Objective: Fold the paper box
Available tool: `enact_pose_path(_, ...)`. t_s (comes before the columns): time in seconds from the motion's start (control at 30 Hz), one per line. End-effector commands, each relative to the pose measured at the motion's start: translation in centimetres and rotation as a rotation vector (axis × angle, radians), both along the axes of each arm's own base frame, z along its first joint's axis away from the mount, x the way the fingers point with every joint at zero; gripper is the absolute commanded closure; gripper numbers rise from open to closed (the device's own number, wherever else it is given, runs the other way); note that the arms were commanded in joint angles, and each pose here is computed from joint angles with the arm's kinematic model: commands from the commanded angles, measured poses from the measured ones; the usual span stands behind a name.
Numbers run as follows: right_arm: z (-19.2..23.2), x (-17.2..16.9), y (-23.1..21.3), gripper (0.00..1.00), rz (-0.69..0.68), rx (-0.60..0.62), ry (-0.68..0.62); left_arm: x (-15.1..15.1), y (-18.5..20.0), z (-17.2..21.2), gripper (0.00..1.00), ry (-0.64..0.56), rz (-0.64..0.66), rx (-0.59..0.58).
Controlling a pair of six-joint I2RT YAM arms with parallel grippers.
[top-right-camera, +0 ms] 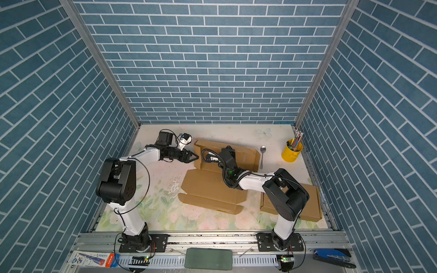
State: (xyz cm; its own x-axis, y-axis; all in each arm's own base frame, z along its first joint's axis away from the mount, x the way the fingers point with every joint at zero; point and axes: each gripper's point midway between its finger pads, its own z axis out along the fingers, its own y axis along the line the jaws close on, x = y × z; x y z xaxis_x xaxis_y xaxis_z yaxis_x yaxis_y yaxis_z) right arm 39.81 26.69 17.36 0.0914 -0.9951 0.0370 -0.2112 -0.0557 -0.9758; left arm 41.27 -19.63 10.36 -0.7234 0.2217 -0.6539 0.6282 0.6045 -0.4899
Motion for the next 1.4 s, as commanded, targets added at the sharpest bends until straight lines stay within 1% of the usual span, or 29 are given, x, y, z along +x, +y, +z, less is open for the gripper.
enact_pose_path(0.0, 0.7, -0.2, 0.3, 1.0, 0.017, -0.005, -0.013, 1.0, -1.3, 1.2, 0.26, -0.084, 0.011, -0.002)
enact_pose_path(0.13, 0.4, -0.3, 0.3, 1.0, 0.019, -0.008, 0.004, 1.9, -2.6, 0.8, 0.3, -0.148, 0.067, 0.035)
enact_pose_path(0.17, 0.4, -0.4, 0.3, 1.0, 0.021, -0.003, 0.009, 2.1, -2.6, 0.5, 0.32, -0.165, 0.102, 0.049)
enact_pose_path(0.23, 0.3, -0.5, 0.3, 1.0, 0.022, 0.004, 0.019, 2.1, -3.0, 0.2, 0.33, -0.195, 0.122, 0.059)
enact_pose_path(0.33, 0.1, -0.6, 0.4, 1.0, 0.028, 0.01, 0.036, 2.4, -2.7, -0.8, 0.39, -0.23, 0.178, 0.134)
enact_pose_path(0.4, 0.0, -0.6, 0.3, 1.0, 0.025, 0.013, 0.043, 2.9, -1.9, -1.1, 0.45, -0.257, 0.248, 0.169)
enact_pose_path(0.5, 0.0, -0.7, 0.4, 1.0, 0.028, 0.021, 0.046, 3.2, -1.5, -1.0, 0.52, -0.291, 0.307, 0.163)
enact_pose_path(0.67, 0.4, -0.6, 0.5, 1.0, 0.027, 0.027, 0.044, 3.2, -1.5, -1.2, 0.55, -0.318, 0.348, 0.169)
enact_pose_path(0.73, 0.7, -0.5, 0.5, 1.0, 0.027, 0.032, 0.041, 3.2, -1.0, -1.2, 0.59, -0.325, 0.375, 0.184)
enact_pose_path(0.8, 0.9, -0.5, 0.6, 1.0, 0.028, 0.039, 0.043, 3.3, -0.2, -1.3, 0.63, -0.335, 0.409, 0.207)
enact_pose_path(0.93, 1.2, -0.4, 0.8, 1.0, 0.025, 0.059, 0.045, 3.7, 1.3, -1.4, 0.77, -0.36, 0.493, 0.237)
enact_pose_path(1.1, 1.7, -0.2, 0.8, 1.0, 0.001, 0.13, 0.052, 3.9, 1.3, -1.6, 0.92, -0.361, 0.545, 0.219)
enact_pose_path(1.17, 1.9, -0.4, 0.6, 0.85, -0.018, 0.184, 0.083, 3.7, 1.5, -1.5, 0.96, -0.363, 0.575, 0.209)
enact_pose_path(1.2, 2.3, -0.6, 0.5, 0.75, -0.031, 0.24, 0.112, 3.6, 1.7, -1.4, 0.99, -0.363, 0.592, 0.208)
enact_pose_path(1.23, 2.4, -1.1, 0.3, 0.67, -0.034, 0.296, 0.166, 3.5, 2.2, -1.1, 1.0, -0.363, 0.616, 0.213)
enact_pose_path(1.27, 2.5, -1.5, 0.2, 0.61, -0.041, 0.364, 0.222, 3.3, 2.6, -1.0, 1.0, -0.362, 0.637, 0.217)
enact_pose_path(1.3, 2.8, -2.0, -0.2, 0.57, -0.054, 0.441, 0.289, 3.0, 2.8, -0.9, 1.0, -0.359, 0.646, 0.213)
enact_pose_path(1.37, 3.0, -2.9, -0.6, 0.54, -0.078, 0.56, 0.413, 2.5, 2.8, -1.2, 1.0, -0.325, 0.64, 0.227)
